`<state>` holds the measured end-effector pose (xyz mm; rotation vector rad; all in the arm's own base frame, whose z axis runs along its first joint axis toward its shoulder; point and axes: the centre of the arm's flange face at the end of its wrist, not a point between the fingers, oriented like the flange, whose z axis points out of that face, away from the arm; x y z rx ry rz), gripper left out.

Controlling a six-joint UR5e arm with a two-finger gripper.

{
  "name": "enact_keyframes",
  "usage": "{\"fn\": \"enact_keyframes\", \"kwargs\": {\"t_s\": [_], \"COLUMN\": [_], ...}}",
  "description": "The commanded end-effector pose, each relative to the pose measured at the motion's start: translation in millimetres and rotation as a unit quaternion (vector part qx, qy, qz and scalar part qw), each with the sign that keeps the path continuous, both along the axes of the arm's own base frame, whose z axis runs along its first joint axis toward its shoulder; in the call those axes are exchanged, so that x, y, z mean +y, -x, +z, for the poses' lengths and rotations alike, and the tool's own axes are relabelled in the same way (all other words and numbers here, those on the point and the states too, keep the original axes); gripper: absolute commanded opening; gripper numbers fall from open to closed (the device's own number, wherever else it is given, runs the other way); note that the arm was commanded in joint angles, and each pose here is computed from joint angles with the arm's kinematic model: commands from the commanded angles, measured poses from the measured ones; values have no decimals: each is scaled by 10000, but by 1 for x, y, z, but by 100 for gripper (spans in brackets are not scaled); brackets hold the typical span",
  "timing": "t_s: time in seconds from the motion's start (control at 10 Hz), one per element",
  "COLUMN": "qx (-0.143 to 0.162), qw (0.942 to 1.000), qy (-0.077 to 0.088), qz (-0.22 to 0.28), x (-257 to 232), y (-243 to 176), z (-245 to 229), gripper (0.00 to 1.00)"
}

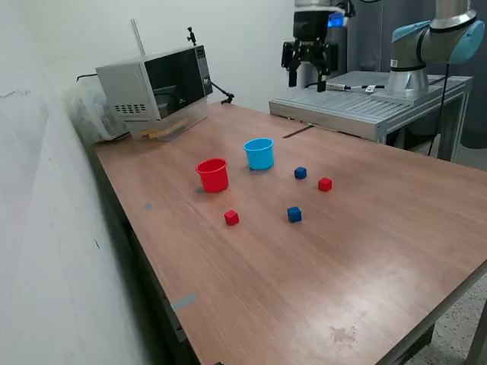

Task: Place red objects in the red bin, and blue objects in the blue bin.

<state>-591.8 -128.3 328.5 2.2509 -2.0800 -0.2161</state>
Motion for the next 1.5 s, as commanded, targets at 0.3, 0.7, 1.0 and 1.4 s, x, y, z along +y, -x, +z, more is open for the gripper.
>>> {"fn": "enact_keyframes", "kwargs": {"t_s": [0.3,0.7,1.0,1.4], "qx": [-416,-424,-396,-236], "qw": [9991,9991,9989,9986], "qy": [-20,-6,180,311], "qz": [64,95,156,354], "x": [60,57,48,42], "y": [10,-6,-8,-4], "z": [-154,-168,-168,-178], "gripper": [100,100,100,100]}}
